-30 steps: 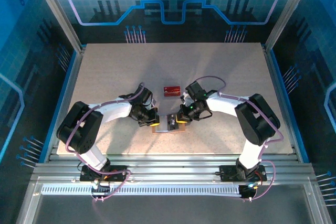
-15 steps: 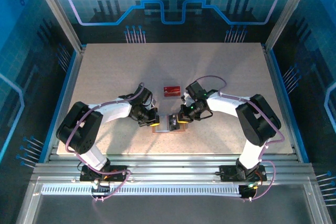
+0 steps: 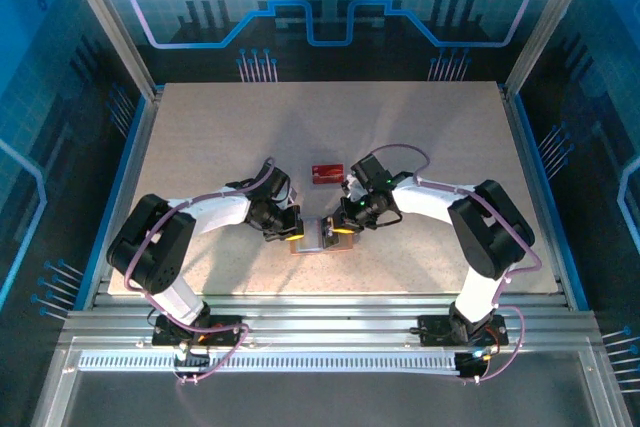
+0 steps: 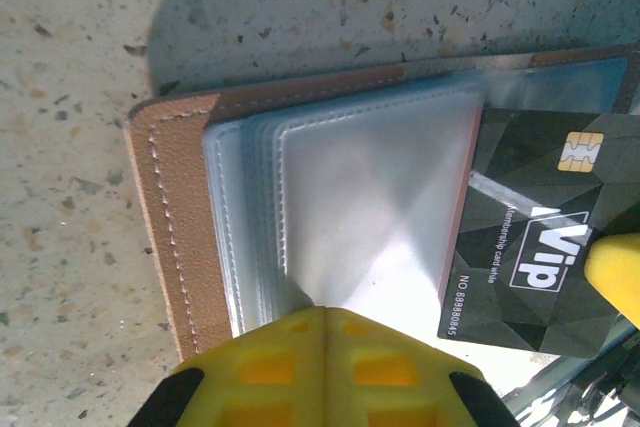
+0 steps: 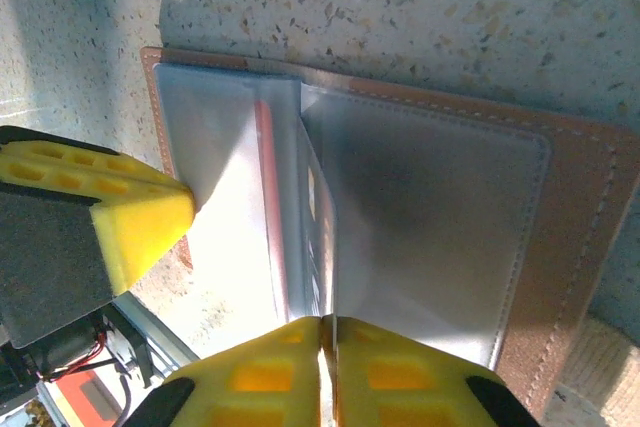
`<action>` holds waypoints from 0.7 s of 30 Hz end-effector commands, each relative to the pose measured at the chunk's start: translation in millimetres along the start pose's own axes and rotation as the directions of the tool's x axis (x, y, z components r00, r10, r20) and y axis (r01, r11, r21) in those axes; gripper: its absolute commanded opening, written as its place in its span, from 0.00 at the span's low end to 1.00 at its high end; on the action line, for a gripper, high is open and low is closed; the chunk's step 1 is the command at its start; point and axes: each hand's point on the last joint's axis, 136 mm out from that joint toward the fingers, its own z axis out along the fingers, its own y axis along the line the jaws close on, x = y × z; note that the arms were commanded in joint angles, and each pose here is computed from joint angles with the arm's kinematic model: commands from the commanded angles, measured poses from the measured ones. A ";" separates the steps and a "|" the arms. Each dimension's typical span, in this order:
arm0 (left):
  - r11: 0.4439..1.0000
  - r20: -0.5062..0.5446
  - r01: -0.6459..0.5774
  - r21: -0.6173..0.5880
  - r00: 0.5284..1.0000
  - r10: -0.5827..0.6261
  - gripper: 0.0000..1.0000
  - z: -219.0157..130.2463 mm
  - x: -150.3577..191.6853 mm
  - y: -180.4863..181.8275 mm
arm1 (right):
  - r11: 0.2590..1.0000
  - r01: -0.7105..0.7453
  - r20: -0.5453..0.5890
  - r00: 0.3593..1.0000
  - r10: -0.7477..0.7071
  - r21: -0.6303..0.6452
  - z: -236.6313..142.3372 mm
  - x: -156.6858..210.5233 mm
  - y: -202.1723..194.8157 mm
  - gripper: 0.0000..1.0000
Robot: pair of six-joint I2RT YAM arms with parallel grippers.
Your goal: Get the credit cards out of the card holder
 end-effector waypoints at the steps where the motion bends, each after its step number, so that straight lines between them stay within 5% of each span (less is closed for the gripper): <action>1: 0.999 -0.006 0.019 -0.031 1.000 -0.019 0.05 -2.9 8.2 9.5 | 1.000 0.011 0.007 1.000 -0.011 -0.009 -6.9 4.1 10.0 0.08; 21: 0.999 0.134 -0.032 0.026 0.991 0.028 0.06 -45.1 -8.7 -11.7 | 0.995 0.097 0.106 0.990 -0.096 -0.004 -47.4 -5.0 35.8 0.04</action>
